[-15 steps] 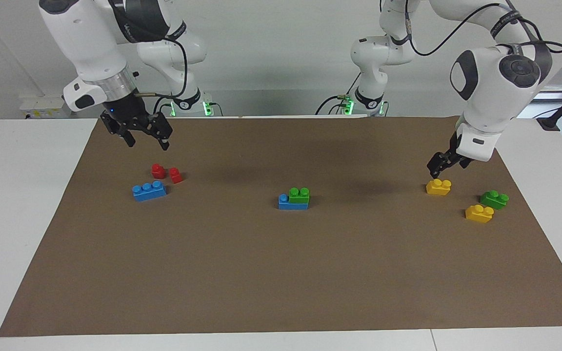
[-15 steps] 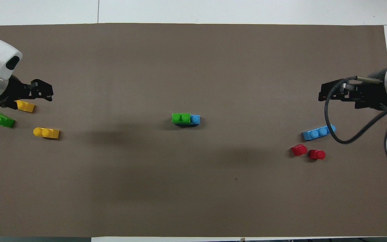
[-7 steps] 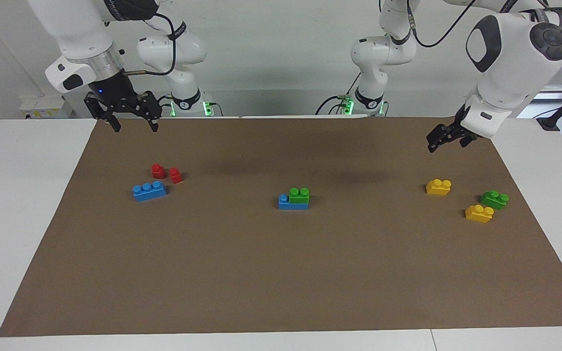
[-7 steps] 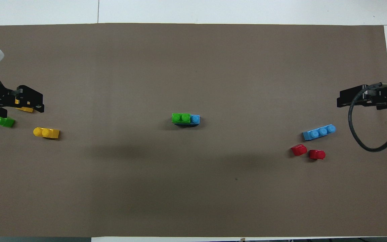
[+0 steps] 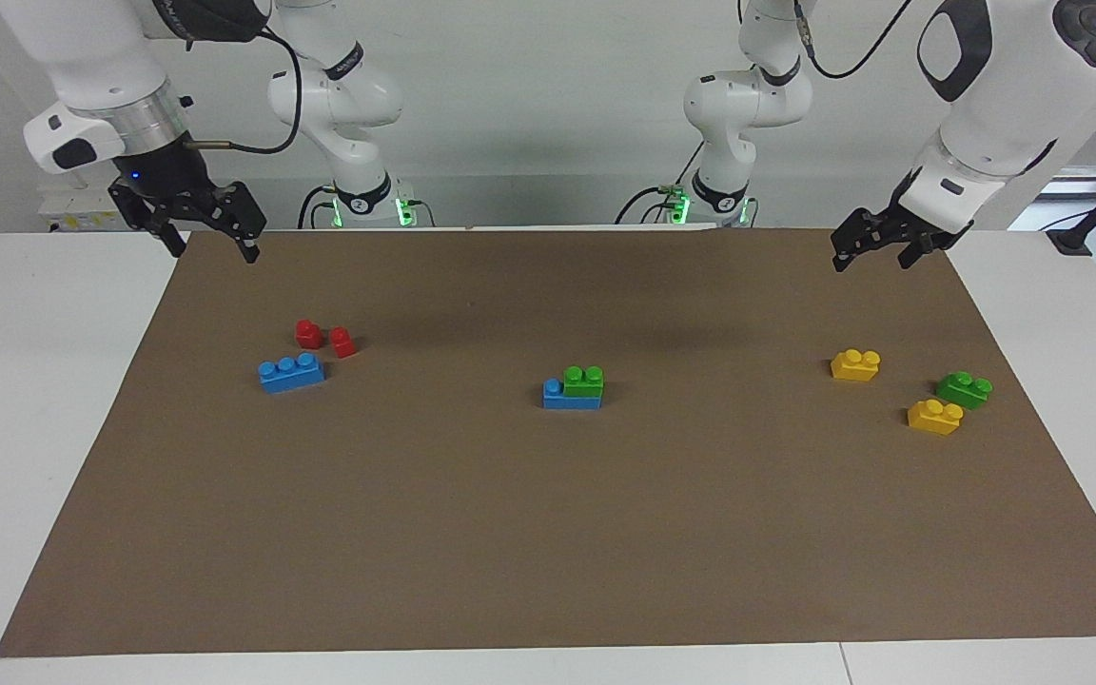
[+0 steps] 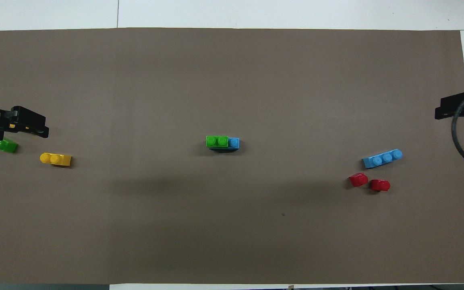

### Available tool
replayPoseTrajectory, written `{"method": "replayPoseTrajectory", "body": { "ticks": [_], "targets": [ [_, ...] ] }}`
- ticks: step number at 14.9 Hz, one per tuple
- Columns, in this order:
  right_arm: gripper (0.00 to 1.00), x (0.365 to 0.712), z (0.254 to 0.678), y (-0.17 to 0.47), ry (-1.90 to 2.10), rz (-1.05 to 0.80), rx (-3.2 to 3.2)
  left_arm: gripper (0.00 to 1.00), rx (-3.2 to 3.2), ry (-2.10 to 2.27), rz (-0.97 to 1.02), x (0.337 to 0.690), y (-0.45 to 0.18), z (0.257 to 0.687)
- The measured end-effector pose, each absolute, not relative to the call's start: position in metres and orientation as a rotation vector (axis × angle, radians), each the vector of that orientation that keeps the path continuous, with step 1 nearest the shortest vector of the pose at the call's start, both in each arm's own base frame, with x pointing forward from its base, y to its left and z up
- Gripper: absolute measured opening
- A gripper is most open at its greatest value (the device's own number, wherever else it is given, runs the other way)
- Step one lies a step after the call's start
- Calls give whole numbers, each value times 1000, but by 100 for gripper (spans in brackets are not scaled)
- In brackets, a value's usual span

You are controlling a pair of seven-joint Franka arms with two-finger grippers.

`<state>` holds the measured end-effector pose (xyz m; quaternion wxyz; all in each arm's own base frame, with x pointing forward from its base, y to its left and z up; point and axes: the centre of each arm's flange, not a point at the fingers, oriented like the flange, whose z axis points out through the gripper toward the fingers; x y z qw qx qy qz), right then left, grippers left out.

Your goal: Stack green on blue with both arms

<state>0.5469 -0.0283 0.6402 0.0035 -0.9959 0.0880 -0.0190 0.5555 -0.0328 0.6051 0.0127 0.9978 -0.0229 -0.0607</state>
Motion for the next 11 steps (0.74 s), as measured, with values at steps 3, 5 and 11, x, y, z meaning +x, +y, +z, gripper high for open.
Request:
{"method": "replayPoseTrajectory", "body": {
  "ticks": [3, 5, 11],
  "targets": [
    [100, 548, 638, -34, 293, -54, -3121, 100, 3108, -91, -174, 554, -33, 609],
    [100, 549, 639, -34, 293, -55, -3121, 100, 3109, -99, -140, 554, -34, 614],
    [100, 548, 642, -37, 300, -64, -3120, 100, 3110, -105, -107, 553, -34, 620]
  ]
}}
